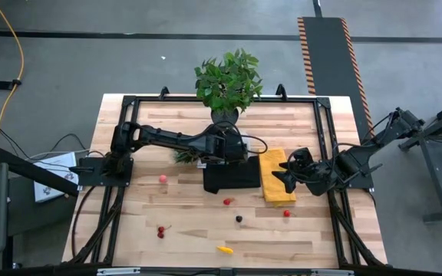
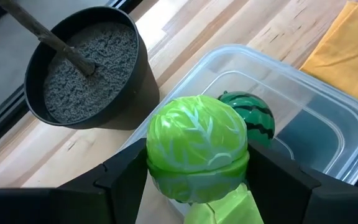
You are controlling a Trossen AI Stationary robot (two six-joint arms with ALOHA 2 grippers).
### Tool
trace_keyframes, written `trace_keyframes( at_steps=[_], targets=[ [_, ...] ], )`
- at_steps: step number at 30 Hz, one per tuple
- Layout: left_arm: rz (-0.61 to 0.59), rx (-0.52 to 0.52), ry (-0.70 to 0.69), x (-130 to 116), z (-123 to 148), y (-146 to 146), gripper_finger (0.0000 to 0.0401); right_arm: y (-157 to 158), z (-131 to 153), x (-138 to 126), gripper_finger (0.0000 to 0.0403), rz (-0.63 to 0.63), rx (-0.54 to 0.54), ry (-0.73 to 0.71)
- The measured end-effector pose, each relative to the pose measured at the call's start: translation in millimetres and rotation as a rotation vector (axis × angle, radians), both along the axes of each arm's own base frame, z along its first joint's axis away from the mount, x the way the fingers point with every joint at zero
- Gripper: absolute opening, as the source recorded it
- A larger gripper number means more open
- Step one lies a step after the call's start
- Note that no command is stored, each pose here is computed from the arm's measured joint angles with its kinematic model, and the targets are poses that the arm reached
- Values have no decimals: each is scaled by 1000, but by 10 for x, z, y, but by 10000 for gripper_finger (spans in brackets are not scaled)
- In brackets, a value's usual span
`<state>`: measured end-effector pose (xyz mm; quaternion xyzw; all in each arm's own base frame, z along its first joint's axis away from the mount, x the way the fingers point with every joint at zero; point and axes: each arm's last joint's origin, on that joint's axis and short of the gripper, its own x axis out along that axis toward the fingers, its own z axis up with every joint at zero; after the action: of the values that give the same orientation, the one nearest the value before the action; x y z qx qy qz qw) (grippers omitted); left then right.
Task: Pick and placing Produce into tupperware
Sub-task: Put the cabbage into the transparent bin, then put the black cherry into the transparent bin
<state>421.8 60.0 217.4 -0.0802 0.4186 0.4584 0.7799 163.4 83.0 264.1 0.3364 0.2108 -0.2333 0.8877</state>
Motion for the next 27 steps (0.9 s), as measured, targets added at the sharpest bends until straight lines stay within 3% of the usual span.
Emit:
trace_keyframes(
  at_steps=[15, 23, 27],
  targets=[
    [-5, 0, 6, -3, 0, -1, 254, 0, 0, 0, 261, 5, -5, 2],
    [-65, 7, 60, -7, -2, -8, 252, 1, 0, 0, 261, 5, -5, 2],
    [-92, -37, 59, -3, -9, -21, 243, 1, 0, 0, 261, 5, -5, 2]
  ],
)
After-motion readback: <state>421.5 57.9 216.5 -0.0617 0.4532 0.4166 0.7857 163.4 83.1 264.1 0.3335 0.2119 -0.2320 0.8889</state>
